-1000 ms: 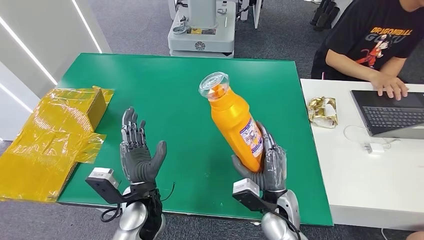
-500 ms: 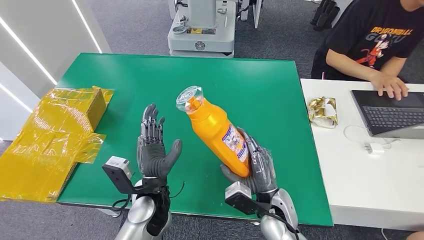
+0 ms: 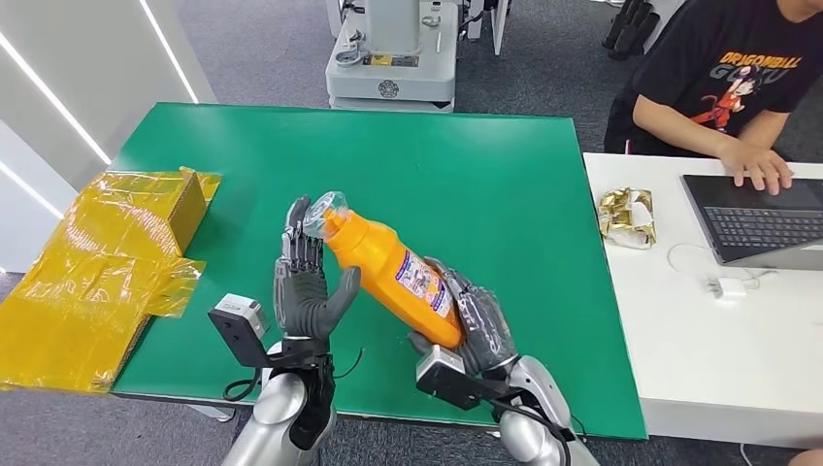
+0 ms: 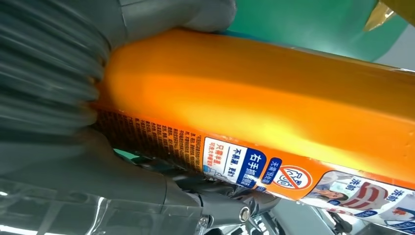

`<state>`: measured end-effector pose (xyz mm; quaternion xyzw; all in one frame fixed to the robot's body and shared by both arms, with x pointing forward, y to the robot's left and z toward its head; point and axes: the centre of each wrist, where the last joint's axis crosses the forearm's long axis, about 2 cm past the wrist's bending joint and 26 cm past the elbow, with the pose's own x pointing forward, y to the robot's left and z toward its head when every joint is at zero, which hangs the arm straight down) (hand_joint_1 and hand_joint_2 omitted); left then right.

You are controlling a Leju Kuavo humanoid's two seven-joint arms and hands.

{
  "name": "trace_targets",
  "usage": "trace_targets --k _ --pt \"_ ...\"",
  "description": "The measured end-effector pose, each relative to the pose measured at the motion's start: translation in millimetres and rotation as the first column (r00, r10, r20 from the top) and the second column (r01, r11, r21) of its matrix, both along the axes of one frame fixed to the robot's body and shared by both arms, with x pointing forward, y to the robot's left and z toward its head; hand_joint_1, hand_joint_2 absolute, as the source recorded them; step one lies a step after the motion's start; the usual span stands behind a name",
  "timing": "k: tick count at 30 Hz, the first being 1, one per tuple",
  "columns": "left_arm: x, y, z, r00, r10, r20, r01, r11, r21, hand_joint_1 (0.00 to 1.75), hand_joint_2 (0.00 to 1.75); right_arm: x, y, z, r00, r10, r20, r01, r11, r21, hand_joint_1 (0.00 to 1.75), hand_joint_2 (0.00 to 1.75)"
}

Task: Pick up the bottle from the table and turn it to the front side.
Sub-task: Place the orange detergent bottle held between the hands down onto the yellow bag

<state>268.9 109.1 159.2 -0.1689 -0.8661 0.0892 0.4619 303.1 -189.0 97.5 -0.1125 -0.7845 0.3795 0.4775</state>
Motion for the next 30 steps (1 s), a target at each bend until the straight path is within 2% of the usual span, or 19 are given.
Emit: trace_targets --k 9,22,30 --pt "2.0 1 -1.0 1.0 0.019 -0.011 -0.019 1.0 -0.002 0.0 1.75 7 2 -2 0.988 0.098 -0.116 -0.099 0.995 -0.003 1.75 1.75" --pt "0.6 1 -2.5 1.0 0.021 -0.018 -0.021 1.0 0.0 0.0 1.75 10 5 -4 0.968 0.203 -0.15 -0.203 0.979 0.016 1.75 1.75" --pt "-1.1 0 -4.3 1.0 0.016 -0.024 -0.016 1.0 0.0 0.0 1.75 9 7 -5 0.961 0.233 -0.153 -0.234 0.972 0.011 1.75 1.75"
